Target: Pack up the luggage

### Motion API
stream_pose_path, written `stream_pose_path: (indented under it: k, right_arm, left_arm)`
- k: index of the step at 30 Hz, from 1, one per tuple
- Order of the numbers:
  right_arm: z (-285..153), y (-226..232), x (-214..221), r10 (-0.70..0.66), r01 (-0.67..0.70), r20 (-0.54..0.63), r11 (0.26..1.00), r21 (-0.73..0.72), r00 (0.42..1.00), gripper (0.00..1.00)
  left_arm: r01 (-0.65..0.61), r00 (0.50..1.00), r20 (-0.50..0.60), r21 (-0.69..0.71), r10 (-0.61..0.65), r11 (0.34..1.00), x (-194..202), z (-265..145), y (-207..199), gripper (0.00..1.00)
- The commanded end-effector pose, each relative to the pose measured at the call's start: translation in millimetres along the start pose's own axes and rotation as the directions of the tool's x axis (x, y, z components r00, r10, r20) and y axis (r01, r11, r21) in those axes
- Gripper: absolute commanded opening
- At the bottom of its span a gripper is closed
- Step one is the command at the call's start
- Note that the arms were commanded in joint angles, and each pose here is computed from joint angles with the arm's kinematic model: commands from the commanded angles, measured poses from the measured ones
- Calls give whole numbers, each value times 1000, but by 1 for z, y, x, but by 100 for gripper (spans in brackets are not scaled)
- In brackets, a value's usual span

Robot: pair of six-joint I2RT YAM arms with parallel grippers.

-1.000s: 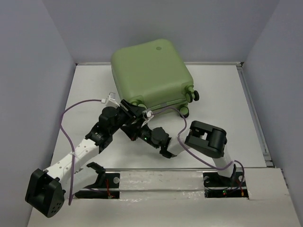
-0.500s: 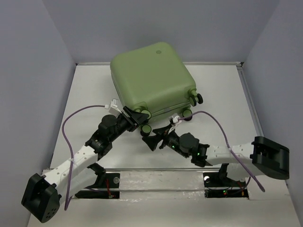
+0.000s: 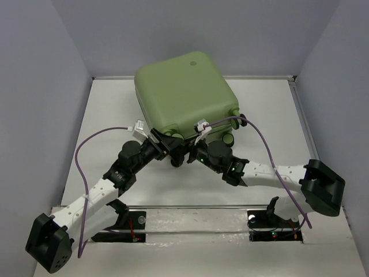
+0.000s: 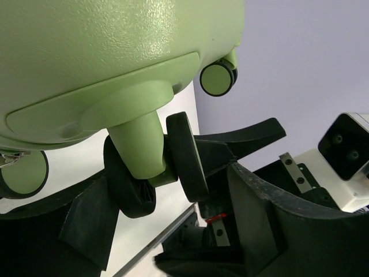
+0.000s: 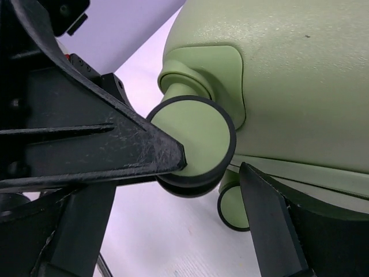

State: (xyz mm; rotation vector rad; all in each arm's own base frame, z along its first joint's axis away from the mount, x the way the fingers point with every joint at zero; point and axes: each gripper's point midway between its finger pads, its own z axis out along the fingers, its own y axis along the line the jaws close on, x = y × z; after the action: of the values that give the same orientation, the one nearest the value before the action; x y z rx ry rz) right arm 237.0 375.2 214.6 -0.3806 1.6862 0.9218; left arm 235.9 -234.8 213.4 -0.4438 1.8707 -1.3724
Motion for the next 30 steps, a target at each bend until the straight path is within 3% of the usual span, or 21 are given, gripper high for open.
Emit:
stream_pose_path:
  k: [1,3,11,17,21,22,23,27,30]
  right_arm:
    - [18,23,-29,-6,11,82,998,-65,997,91]
    - [27,16,-24,-4,6,82,999,-31,997,89]
    - [44,8,-38,101,-99,276,995,-20,956,74]
    - [47,11,-52,125,-123,325,992,-28,937,85]
    - [50,8,-53,120,-125,337,992,-6,934,69]
    - [49,7,-55,123,-129,347,992,-8,930,39]
    - [49,5,-53,128,-136,352,991,-3,927,31]
    - [47,0,-47,124,-138,342,990,17,932,16]
    - [43,0,-49,114,-128,329,992,20,937,16]
  left_arm:
    - [-59,996,84,345,31,937,-23,-22,-95,81]
    - [-51,997,80,345,24,937,-23,-23,-95,84]
    - [-30,996,86,342,1,939,-22,-26,-89,87]
    - [-31,996,91,334,0,942,-21,-29,-84,87]
    - [-26,996,88,330,-3,944,-20,-29,-82,87]
    - [-27,996,89,331,-3,943,-20,-29,-82,87]
    - [-27,996,89,331,-3,943,-20,-30,-81,87]
    - [-54,995,93,276,29,960,-18,-29,-68,87]
    - [-91,990,115,107,78,990,-21,-28,-35,87]
